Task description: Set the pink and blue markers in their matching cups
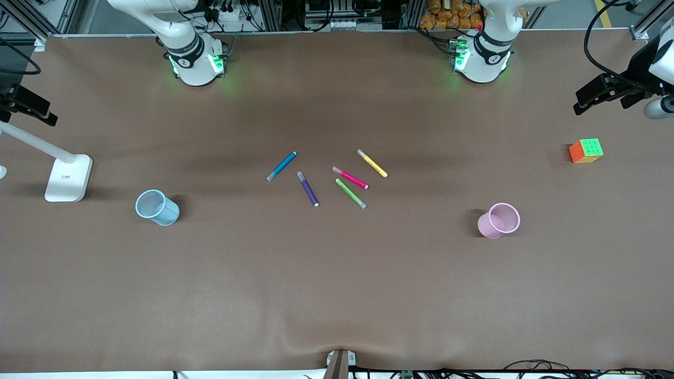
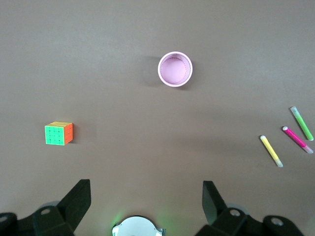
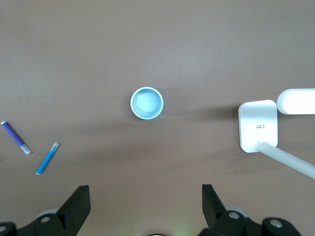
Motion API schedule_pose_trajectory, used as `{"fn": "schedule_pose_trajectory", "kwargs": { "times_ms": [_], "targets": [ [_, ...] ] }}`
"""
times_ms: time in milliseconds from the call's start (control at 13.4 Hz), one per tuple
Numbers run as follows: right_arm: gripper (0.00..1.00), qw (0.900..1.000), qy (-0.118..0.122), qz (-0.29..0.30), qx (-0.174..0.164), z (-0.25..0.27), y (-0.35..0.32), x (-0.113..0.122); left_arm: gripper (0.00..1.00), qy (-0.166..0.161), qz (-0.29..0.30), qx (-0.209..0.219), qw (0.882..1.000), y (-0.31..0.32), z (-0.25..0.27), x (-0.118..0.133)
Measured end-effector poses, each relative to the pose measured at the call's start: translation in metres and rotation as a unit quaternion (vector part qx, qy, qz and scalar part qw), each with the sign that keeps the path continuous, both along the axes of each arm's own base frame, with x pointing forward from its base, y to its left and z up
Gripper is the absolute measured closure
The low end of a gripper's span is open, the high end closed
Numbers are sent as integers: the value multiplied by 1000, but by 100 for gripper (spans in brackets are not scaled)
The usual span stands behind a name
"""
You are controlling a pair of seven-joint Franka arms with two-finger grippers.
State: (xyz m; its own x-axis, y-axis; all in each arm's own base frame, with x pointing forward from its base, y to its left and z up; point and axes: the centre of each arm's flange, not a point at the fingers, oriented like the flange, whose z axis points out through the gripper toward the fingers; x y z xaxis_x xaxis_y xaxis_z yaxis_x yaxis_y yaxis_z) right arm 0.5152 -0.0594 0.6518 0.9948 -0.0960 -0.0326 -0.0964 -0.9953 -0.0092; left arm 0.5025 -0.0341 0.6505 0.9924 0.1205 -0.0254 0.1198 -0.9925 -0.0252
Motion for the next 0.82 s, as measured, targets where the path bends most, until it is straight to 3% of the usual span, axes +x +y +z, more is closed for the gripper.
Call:
{"fn": "schedule_pose_trajectory", "kwargs": {
  "times_ms": [820],
  "targets": [
    [0, 1000, 0, -1, 0, 0, -1, 0, 0, 11, -20, 1, 1000, -22, -8, 2]
  ]
}}
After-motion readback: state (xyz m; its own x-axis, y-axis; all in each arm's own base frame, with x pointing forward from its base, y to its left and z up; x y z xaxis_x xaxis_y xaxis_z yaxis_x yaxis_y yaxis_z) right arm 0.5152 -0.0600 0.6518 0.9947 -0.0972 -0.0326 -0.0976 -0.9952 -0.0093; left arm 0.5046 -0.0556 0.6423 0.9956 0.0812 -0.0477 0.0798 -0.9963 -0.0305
